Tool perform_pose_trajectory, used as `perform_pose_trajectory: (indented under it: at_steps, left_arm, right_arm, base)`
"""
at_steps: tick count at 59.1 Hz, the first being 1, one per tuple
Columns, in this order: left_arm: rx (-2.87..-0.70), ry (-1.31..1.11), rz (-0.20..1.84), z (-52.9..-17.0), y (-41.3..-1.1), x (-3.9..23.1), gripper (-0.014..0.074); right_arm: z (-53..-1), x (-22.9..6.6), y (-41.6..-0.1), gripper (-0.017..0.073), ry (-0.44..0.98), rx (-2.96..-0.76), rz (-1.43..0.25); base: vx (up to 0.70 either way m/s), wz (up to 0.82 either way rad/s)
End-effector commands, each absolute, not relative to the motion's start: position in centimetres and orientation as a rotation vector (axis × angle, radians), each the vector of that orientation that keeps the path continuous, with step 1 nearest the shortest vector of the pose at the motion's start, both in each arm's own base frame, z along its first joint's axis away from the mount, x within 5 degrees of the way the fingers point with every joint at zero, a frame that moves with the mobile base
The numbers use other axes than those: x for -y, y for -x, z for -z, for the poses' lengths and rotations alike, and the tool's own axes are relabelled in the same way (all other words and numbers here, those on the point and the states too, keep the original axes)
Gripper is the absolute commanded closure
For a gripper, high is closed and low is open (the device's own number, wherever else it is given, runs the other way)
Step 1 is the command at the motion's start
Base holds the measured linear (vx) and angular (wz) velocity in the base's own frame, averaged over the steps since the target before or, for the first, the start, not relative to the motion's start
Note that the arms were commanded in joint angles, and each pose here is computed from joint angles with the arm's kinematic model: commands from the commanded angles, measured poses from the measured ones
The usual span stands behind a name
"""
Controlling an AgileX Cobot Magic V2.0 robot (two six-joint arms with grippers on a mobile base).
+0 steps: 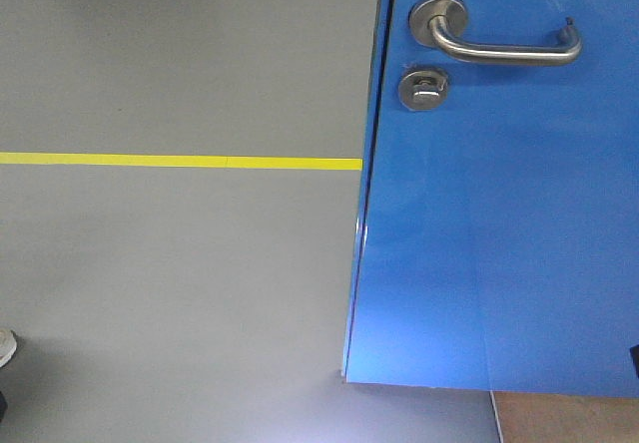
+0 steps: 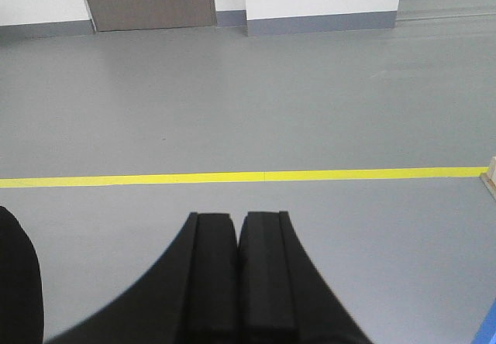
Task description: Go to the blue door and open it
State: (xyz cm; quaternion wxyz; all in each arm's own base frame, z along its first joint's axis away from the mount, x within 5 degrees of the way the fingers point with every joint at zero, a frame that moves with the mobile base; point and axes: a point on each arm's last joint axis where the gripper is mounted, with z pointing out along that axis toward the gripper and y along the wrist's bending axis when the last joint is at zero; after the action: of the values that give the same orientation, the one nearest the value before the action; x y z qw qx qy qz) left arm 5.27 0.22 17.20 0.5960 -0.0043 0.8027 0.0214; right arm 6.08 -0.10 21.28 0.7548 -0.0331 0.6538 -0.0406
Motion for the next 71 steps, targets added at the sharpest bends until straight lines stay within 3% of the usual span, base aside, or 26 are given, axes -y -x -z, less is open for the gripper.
perform_pose_trajectory:
  at_steps: [1,16,71]
  left_arm:
    - [-1.775,0.013,-0.050,-17.8,-5.4,-0.2,0.0524]
    - [-1.775,0.013,-0.050,-17.8,-5.4,-0.2,0.0524]
    - [-1.776,0.013,-0.050,-17.8,-5.4,-0.2,0.0524]
  right_arm:
    - [-21.1,-0.2,-6.1,0.0554,0.120,-1.388,0.090]
    - [-19.4,-0.1,-5.9,0.0554,0.055,-1.557,0.021]
    - [-19.1,0.0,-5.6,0.0554,0.050,-1.582,0.035]
  base:
    - [0.00,0.00]
    - [0.00,0.00]
    - [0.00,0.00]
